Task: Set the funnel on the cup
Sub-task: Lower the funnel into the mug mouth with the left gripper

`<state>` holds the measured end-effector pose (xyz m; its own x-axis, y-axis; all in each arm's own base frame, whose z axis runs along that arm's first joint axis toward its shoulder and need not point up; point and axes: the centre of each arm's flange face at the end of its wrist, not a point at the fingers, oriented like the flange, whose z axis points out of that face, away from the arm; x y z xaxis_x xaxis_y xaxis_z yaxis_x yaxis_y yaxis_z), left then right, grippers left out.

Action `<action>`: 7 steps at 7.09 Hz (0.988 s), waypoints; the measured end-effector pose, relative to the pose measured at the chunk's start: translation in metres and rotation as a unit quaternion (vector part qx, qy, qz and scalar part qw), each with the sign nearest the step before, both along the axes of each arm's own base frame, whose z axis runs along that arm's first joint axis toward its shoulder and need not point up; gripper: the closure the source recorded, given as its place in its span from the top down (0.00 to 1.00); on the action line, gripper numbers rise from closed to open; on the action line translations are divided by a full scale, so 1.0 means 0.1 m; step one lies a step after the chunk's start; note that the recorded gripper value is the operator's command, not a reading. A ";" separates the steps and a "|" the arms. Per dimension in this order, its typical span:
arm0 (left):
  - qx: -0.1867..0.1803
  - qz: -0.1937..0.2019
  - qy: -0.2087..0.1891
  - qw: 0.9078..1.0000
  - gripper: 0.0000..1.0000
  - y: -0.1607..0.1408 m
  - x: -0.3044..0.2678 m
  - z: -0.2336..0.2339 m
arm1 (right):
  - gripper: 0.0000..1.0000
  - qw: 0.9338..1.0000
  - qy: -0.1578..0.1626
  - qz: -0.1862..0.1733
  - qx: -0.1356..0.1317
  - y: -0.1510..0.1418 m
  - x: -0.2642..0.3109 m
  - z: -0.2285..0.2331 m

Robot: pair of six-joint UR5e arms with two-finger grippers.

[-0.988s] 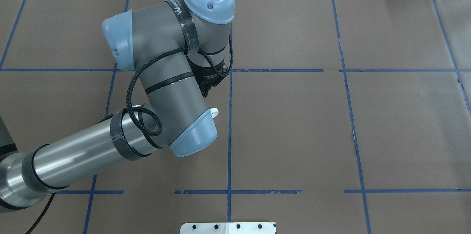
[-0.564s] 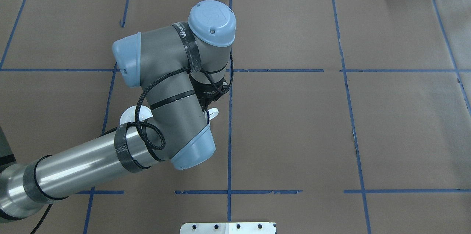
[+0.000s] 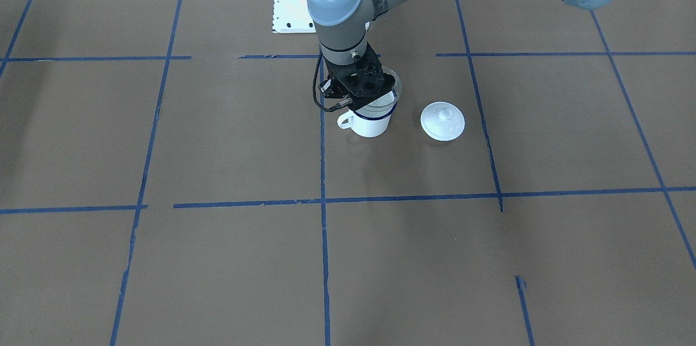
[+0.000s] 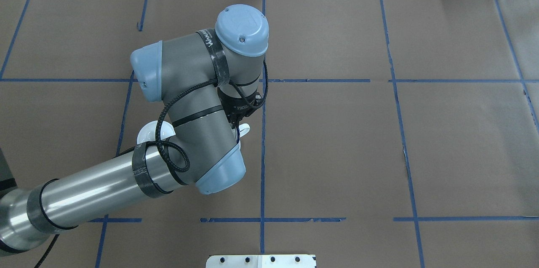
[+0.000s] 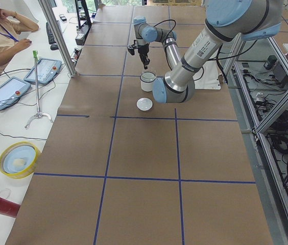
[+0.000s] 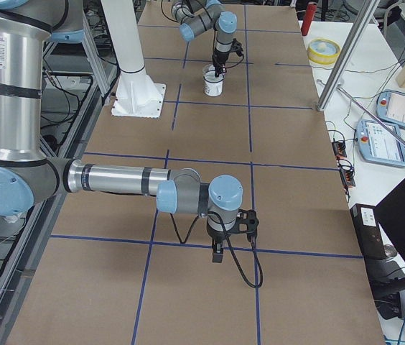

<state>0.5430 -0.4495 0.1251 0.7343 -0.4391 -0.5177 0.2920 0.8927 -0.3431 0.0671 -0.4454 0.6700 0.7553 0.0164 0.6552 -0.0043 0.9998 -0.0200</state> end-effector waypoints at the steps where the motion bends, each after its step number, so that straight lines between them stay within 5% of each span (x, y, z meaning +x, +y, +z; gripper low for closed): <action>1: 0.000 0.000 0.000 1.000 0.00 -0.02 0.03 0.02 | 1.00 1.000 0.000 0.000 0.000 0.00 0.00 0.00; 4: 0.001 0.000 0.002 1.000 0.00 -0.03 0.06 0.04 | 1.00 1.000 0.000 0.000 0.000 0.00 0.00 0.00; 5: 0.000 0.000 0.001 1.000 0.09 -0.04 0.06 0.05 | 1.00 1.000 0.000 0.000 0.000 0.00 0.00 0.00; 6: -0.001 -0.001 -0.001 1.000 0.99 -0.04 0.07 0.07 | 1.00 1.000 0.000 0.000 0.000 0.00 0.00 0.00; 7: -0.002 -0.002 -0.002 1.000 1.00 -0.05 0.08 0.08 | 1.00 1.000 0.000 0.000 0.000 0.00 0.00 0.00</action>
<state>0.5507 -0.4544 0.1335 0.7351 -0.4437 -0.5126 0.2964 0.8903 -0.3456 0.0672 -0.4454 0.6700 0.7552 0.0164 0.6552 -0.0044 0.9998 -0.0201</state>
